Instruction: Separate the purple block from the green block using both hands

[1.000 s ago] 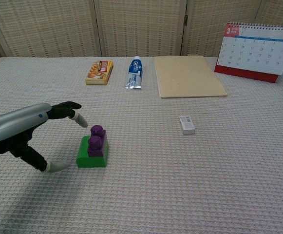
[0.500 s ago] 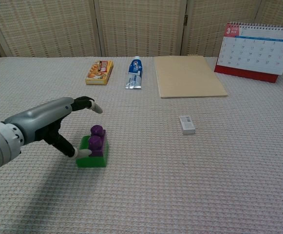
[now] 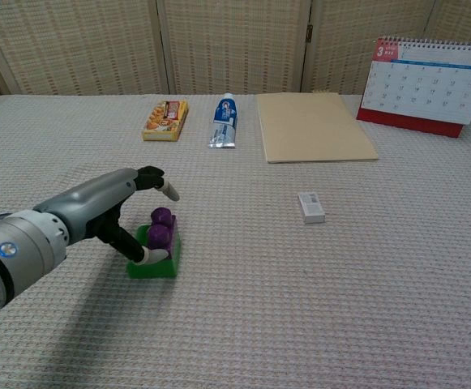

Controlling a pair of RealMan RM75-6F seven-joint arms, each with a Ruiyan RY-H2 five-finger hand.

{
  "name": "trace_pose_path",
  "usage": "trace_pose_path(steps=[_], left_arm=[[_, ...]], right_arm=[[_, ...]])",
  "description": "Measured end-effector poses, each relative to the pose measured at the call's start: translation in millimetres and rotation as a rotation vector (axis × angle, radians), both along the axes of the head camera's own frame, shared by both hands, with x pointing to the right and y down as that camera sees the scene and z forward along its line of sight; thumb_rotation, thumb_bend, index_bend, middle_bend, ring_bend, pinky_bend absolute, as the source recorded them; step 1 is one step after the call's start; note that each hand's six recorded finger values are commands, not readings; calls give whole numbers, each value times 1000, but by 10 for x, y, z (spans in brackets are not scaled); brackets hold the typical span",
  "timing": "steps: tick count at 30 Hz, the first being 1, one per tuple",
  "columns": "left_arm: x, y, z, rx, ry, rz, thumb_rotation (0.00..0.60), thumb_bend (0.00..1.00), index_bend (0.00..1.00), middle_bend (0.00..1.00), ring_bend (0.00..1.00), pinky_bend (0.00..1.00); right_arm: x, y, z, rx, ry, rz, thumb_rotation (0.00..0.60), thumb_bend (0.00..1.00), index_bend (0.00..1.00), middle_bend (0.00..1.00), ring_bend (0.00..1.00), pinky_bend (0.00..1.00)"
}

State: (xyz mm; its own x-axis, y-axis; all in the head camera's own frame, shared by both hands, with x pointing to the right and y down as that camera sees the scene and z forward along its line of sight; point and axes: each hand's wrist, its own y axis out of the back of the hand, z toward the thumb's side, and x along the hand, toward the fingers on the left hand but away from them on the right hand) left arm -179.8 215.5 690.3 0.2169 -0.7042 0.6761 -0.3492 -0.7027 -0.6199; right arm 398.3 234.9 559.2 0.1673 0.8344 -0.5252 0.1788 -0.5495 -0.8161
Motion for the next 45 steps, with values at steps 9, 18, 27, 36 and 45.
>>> trace_pose_path(steps=[9,18,27,36,45], left_arm=[[-74,8,70,-65,-27,-32,600,295,297,0,0,0],[-100,-4,85,-72,-50,-28,600,296,341,0,0,0],[-97,-11,77,-69,-28,-52,600,305,425,25,0,0],[-77,-52,-65,-18,116,-156,600,376,534,66,0,0],[-86,-28,-373,-33,241,-206,600,388,549,66,0,0]], right_arm=[[6,-10,34,-6,7,4,600,312,0,0,0,0],[7,-10,21,-2,4,4,600,312,0,0,0,0],[-3,-2,18,-1,4,-1,600,312,0,0,0,0],[-19,-2,92,-29,1,-7,600,312,0,0,0,0],[-277,-27,474,-199,-278,25,600,312,0,0,0,0]])
